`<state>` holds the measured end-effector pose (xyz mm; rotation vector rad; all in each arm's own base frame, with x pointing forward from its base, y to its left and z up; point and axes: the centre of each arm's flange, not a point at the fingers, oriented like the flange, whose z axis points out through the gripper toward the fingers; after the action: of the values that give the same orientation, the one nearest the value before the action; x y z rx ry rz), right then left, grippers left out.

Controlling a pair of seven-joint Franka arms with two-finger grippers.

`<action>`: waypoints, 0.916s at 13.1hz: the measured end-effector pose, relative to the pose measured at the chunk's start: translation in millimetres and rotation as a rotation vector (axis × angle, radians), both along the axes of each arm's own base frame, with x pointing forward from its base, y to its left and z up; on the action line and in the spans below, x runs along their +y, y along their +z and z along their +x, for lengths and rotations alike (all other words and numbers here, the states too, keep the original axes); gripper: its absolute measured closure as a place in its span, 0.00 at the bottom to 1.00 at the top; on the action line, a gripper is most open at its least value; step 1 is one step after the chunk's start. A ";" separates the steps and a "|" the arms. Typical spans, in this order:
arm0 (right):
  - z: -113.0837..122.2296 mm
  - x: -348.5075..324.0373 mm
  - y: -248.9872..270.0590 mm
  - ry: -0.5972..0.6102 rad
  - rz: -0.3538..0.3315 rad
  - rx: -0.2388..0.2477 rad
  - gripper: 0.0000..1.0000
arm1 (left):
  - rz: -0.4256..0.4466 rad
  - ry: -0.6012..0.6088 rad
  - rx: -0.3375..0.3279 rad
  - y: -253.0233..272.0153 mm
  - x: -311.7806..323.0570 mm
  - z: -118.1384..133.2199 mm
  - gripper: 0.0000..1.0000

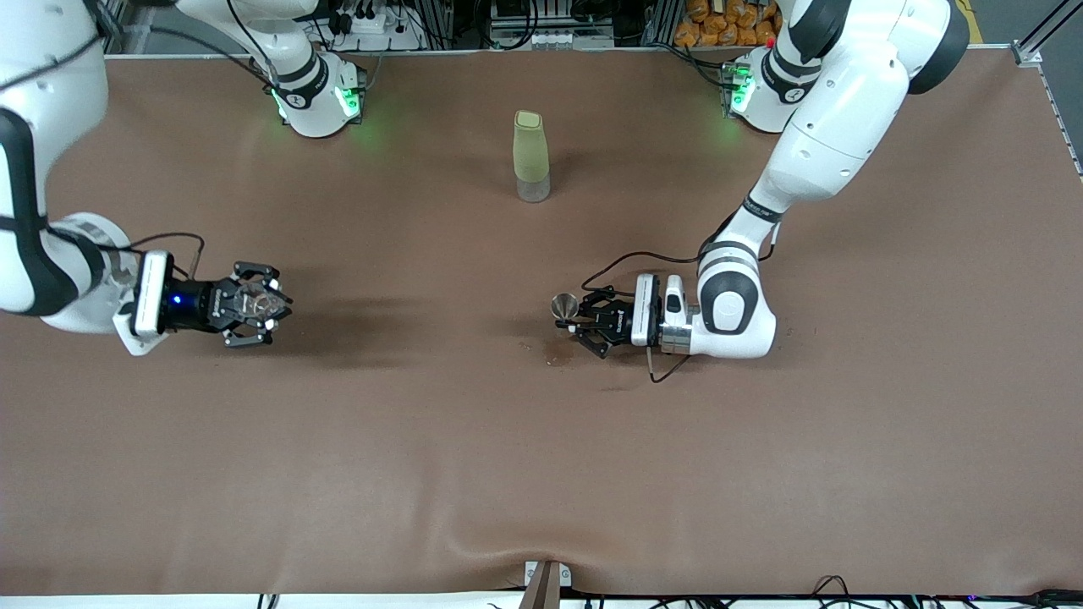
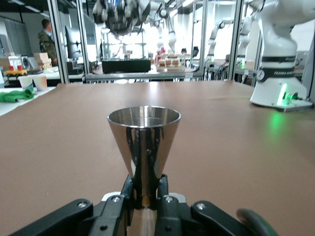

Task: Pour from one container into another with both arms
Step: 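Lift the jigger with the left gripper while the right gripper lifts the beaker, then bring the beaker with the right gripper above the jigger in the left gripper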

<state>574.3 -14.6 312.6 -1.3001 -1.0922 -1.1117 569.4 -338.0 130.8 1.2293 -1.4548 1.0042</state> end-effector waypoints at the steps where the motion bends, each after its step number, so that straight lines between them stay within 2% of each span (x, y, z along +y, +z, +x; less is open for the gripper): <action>1: -5.8 4.0 14.2 -0.005 -0.002 0.012 0.82 | 0.007 0.003 -0.006 0.1 -2.8 0.7 0.79; 5: -20.3 22.4 39.4 -0.015 -0.023 0.026 0.82 | 0.004 0.035 -0.014 1.8 -10.1 6.7 0.79; 8: -17.4 51.6 44.3 -0.018 -0.029 0.031 0.82 | 0.022 0.046 -0.014 -0.6 -23.1 1.0 0.79; 12: -12.4 116.8 46.6 -0.027 -0.026 0.030 0.82 | 0.029 0.059 -0.033 3.4 -20.2 10.3 0.79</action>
<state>561.9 102.2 359.2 -1.3511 -1.0727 -1.0977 579.7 -358.2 134.1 1.2880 -1.4705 1.0508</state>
